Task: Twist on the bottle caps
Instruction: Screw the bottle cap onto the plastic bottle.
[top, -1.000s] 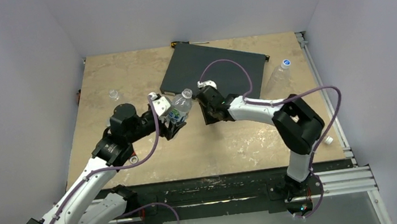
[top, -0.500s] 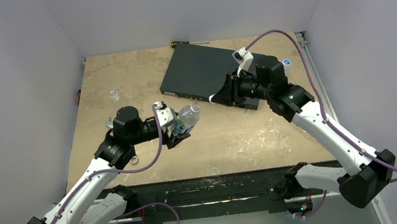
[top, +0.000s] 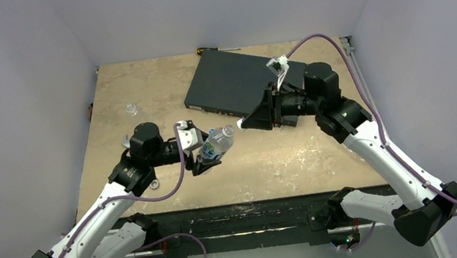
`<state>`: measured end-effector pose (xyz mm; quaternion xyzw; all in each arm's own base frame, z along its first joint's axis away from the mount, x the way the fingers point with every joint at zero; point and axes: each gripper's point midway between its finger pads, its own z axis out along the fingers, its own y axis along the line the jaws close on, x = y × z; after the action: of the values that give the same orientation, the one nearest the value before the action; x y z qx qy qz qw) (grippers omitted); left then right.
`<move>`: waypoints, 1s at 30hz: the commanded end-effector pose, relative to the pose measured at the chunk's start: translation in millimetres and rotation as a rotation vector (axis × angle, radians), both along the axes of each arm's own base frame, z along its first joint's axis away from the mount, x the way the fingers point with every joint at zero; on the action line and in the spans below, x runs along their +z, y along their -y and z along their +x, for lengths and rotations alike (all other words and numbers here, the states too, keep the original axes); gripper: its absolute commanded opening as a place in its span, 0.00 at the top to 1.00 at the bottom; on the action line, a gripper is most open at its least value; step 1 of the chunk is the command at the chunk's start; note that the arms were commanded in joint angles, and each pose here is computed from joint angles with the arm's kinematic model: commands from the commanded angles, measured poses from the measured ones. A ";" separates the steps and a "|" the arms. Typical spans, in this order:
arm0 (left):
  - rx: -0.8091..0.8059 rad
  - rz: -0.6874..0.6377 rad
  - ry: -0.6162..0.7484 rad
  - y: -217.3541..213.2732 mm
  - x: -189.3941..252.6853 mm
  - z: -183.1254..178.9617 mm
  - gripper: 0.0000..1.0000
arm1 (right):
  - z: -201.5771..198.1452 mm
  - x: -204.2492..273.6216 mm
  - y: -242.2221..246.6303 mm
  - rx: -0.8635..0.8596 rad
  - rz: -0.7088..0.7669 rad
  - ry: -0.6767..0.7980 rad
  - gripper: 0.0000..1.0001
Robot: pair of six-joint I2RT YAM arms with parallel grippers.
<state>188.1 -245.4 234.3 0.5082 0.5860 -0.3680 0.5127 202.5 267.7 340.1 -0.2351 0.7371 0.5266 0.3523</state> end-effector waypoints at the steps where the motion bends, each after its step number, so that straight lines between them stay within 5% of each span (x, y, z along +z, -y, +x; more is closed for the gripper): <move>1: -0.072 -0.057 0.046 7.1 21.7 -7.6 0.73 | 0.7 19.8 -4.4 0.033 0.039 0.042 0.88; 19: -0.100 -0.042 0.026 17.9 10.8 -9.5 0.76 | -13.5 16.5 -22.7 0.117 0.024 0.029 0.88; 30: -0.096 0.012 -0.007 26.7 -0.2 -10.4 0.81 | -25.0 -8.7 -21.6 0.130 -0.157 0.060 0.89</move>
<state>172.5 -267.0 219.2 0.5334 0.5768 -0.3983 0.4734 183.0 289.2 327.6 -0.2903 0.7485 0.5117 0.3060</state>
